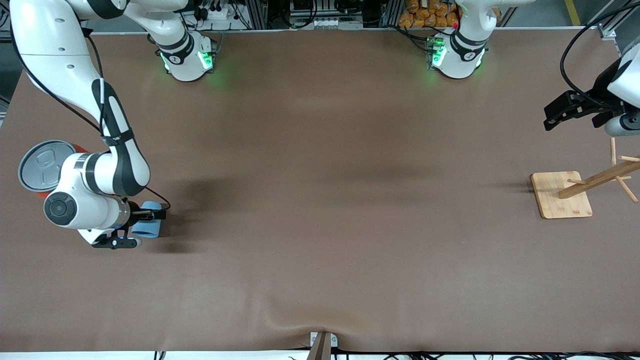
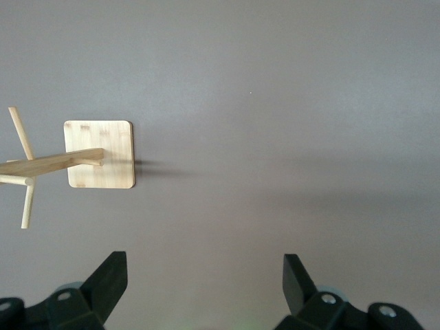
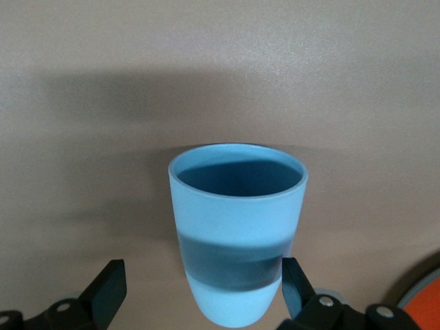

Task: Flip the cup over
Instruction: 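Close the right gripper around the light blue cup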

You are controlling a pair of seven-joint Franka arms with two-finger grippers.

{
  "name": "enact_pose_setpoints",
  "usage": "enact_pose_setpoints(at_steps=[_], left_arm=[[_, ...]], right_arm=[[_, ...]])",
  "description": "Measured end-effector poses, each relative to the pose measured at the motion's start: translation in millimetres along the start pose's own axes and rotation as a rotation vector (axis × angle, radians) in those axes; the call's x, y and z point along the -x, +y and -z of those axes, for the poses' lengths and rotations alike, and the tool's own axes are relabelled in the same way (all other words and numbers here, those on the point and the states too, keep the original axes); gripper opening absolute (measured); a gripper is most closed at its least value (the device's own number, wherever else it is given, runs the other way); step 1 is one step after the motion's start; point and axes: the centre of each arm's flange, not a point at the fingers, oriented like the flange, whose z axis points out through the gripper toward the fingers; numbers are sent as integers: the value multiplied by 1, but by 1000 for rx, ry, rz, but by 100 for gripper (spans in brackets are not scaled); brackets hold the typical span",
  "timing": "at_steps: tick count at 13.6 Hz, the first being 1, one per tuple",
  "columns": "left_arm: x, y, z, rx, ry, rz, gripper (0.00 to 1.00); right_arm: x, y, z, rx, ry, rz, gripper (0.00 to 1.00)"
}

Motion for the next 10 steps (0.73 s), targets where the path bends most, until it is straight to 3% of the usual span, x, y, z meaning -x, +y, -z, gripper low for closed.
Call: enact_pose_setpoints(at_steps=[5, 10], left_arm=[[-2, 0, -1, 1, 8, 0, 100], [-3, 1, 0, 2, 15, -1, 100]], right_arm=[[-3, 6, 2, 43, 26, 21, 100], [-6, 22, -14, 43, 35, 0, 100]])
